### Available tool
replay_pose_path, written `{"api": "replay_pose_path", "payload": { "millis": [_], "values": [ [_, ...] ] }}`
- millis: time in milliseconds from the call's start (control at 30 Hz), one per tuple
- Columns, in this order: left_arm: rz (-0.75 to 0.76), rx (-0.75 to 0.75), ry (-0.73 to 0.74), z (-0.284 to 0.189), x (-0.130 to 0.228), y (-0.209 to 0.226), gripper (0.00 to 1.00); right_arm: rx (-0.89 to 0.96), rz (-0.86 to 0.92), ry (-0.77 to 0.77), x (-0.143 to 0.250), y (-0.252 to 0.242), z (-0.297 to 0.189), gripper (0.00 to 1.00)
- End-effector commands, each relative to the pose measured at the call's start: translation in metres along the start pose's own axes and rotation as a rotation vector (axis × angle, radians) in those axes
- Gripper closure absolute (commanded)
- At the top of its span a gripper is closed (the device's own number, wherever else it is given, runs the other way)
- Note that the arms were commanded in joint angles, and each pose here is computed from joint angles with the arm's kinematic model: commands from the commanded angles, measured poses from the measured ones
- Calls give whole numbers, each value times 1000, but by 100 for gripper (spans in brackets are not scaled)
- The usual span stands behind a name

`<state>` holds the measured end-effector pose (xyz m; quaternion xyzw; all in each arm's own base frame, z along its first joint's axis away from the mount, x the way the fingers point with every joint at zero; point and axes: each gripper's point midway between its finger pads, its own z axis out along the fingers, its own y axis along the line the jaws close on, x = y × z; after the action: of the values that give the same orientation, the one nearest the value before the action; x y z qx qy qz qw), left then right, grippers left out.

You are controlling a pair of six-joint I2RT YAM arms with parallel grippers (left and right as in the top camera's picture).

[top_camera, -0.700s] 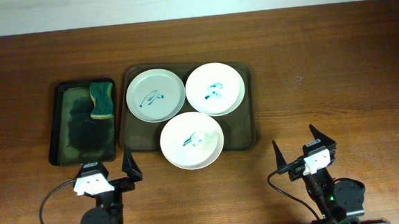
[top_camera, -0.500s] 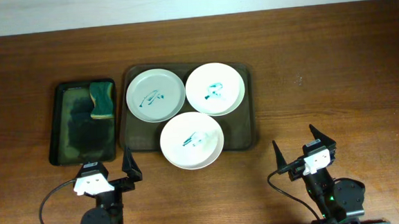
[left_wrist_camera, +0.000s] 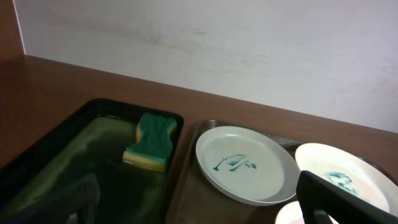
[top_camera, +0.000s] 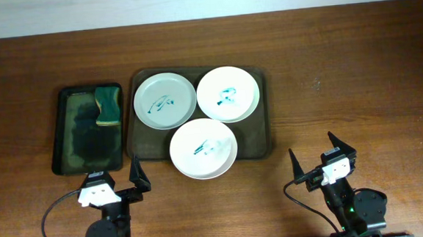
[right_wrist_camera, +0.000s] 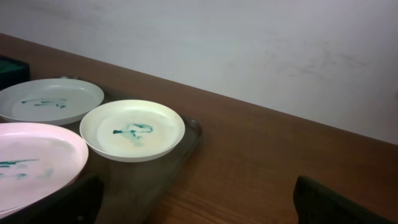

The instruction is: Clean dirty plates on tray and stack at the side

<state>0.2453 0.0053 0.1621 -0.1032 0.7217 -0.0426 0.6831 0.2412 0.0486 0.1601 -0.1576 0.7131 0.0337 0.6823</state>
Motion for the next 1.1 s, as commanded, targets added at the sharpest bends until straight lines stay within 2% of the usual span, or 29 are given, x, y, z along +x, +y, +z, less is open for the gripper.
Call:
{"api": "replay_pose_path", "payload": {
  "millis": [0,1067],
  "values": [
    [9,7,2,0,2,-1,1,13,2,11,4,-2,0,2],
    [5,4,-18,0,-3,0,1,13,2,11,4,-2,0,2]
  ]
}}
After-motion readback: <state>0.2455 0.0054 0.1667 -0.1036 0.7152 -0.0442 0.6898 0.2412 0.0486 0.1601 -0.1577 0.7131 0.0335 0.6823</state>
